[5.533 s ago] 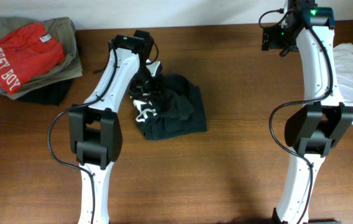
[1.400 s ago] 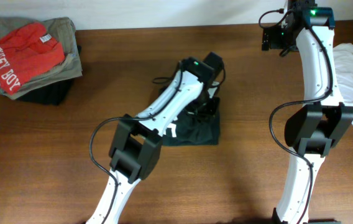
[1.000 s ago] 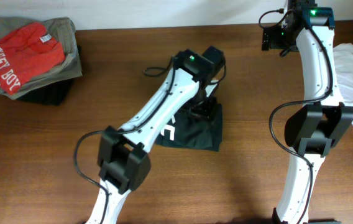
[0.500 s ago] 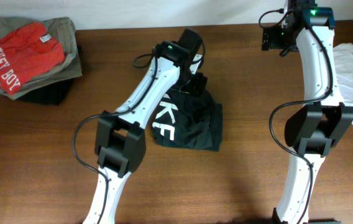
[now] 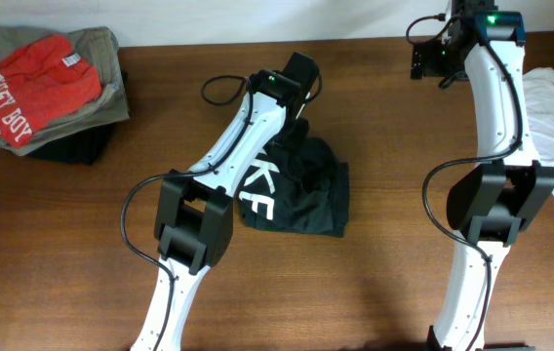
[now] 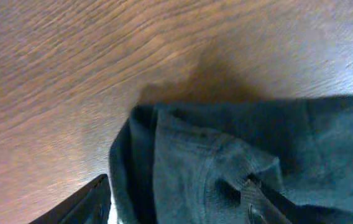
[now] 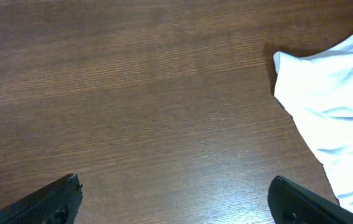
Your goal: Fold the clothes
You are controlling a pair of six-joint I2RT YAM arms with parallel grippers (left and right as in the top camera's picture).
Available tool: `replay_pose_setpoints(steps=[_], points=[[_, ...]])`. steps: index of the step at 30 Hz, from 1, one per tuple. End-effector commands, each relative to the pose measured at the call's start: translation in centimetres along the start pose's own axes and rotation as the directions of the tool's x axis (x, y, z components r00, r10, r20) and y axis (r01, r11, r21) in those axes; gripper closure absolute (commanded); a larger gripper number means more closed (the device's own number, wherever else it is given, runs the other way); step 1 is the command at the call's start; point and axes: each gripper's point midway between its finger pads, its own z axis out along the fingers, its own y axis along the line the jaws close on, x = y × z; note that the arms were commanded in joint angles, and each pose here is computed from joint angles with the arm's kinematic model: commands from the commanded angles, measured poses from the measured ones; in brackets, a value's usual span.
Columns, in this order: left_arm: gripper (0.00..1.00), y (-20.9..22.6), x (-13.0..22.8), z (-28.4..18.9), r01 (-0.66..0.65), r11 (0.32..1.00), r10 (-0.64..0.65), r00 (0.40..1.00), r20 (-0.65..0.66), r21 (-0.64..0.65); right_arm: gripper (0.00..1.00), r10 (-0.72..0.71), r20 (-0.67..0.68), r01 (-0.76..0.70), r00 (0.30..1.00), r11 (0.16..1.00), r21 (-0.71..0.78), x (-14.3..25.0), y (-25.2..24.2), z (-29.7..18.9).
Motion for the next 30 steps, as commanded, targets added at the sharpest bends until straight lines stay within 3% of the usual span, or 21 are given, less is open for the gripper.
replay_pose_setpoints(steps=[1,5,7,9,11,18,24,30], points=[[0.36,0.6,0.1,0.9,-0.081,0.996,0.081,0.997,-0.019,-0.044,0.01,0.006,0.042,-0.006,0.999,1.0,0.005,-0.9,-0.1,-1.7],[0.39,0.6,0.2,1.3,-0.082,0.996,0.081,0.996,-0.023,-0.044,0.01,0.006,0.042,-0.006,0.999,1.0,0.005,-0.9,-0.1,-1.7],[0.5,0.5,0.0,1.4,-0.08,0.996,0.079,0.997,-0.017,-0.039,0.01,0.006,0.042,-0.006,0.999,1.0,0.005,-0.9,-0.1,-1.7],[0.64,0.3,-0.2,1.4,-0.081,0.996,0.081,0.997,-0.008,-0.039,0.01,0.006,0.042,-0.006,0.999,1.0,0.005,-0.9,-0.1,-1.7],[0.99,0.1,-0.4,1.3,-0.074,0.997,0.074,0.997,0.003,-0.038,0.01,0.006,0.042,-0.006,0.999,1.0,0.005,-0.9,-0.1,-1.7],[1.0,0.1,-3.9,-6.9,-0.012,1.0,0.009,0.986,0.168,0.015,0.01,0.006,0.042,-0.006,0.999,1.0,0.005,-0.9,-0.1,-1.7],[1.0,-2.2,-4.7,-11.8,-0.014,0.981,-0.035,0.968,0.248,0.193,0.01,0.006,0.042,-0.006,0.999,1.0,0.005,-0.9,-0.1,-1.7],[1.0,-2.5,-5.2,-16.7,-0.039,0.967,-0.051,0.938,0.342,0.251,0.01,0.006,0.042,-0.006,0.999,1.0,0.005,-0.9,-0.1,-1.7]])
